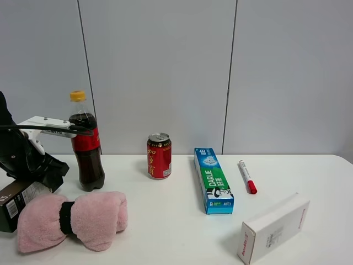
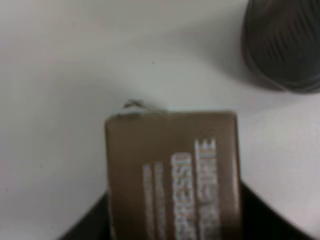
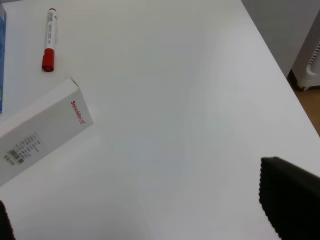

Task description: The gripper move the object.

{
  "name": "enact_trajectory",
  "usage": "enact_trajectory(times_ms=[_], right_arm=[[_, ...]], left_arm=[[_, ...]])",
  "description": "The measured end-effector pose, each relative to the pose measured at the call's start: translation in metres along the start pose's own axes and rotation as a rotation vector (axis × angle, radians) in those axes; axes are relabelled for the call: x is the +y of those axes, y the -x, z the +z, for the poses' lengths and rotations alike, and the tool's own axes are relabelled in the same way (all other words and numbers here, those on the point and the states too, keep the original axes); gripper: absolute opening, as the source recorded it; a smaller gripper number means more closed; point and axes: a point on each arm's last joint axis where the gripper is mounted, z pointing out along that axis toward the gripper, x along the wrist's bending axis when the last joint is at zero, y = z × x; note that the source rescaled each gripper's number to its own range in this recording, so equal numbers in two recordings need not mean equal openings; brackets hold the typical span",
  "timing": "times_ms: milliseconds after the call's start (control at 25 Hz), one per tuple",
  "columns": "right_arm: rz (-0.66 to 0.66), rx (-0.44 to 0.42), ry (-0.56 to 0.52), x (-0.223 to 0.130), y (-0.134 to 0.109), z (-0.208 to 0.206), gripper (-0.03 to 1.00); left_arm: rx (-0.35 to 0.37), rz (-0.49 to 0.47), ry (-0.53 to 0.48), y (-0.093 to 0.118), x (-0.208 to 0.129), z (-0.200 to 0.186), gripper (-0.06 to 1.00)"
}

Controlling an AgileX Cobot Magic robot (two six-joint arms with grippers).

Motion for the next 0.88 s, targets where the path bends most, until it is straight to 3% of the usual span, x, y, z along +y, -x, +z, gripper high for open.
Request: enact_trajectory(times_ms=[120,200,240,560,880], right_arm=[[0.000,0.000,0.000,0.000,0.000,0.000,1.00],[0.000,0.000,0.000,0.000,0.000,0.000,1.00],[0.000,0.000,0.000,0.000,0.000,0.000,1.00],[0.000,0.000,0.000,0.000,0.000,0.000,1.00],[0.000,0.000,0.000,0.000,0.000,0.000,1.00]], left_arm=[[0.000,-0.020,0.000,0.000,0.000,0.000,0.67],[0.000,-0.027,0.000,0.000,0.000,0.000,0.88],[0.000,-0.027,0.001,0.000,0.000,0.000,0.93],[-0.001,-0.030,-0.010,0.000,0.000,-0.005,0.99],[0.009,-0.029,0.104,-0.002,0.020,-0.066,0.99]])
